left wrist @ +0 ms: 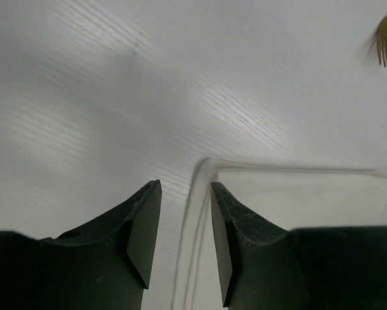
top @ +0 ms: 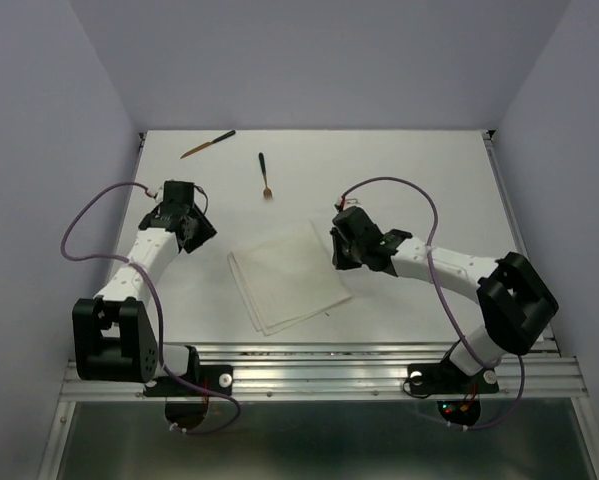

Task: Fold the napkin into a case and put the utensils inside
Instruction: Fold the lower triangle-folded napkin at the center of the board.

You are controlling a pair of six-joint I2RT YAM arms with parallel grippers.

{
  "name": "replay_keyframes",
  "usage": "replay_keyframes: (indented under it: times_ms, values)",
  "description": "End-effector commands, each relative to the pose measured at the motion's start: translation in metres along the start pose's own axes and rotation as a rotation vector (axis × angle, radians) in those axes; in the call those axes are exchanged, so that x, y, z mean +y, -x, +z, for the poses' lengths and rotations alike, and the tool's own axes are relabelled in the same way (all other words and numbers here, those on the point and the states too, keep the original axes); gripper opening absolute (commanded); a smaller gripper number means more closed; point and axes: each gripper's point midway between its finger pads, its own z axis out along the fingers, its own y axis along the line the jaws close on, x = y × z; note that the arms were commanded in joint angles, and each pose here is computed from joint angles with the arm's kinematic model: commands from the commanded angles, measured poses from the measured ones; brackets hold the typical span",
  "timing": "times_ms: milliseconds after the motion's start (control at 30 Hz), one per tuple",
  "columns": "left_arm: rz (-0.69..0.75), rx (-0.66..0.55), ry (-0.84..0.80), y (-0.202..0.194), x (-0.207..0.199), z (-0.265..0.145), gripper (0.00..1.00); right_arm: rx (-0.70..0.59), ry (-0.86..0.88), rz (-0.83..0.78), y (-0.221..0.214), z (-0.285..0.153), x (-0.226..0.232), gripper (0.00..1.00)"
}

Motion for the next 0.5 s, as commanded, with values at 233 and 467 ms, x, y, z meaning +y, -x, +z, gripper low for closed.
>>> replay_keyframes:
  times_ms: [233, 467]
  values:
    - [-0.031, -0.029, 0.011, 0.030, 0.023, -0.016, 0.49, -0.128, 0.109, -0.278, 0.015, -0.025, 0.127, 0.52]
    - [-0.023, -0.024, 0.046, 0.034, 0.037, -0.020, 0.49, -0.108, 0.139, -0.443, -0.017, -0.009, 0.190, 0.68]
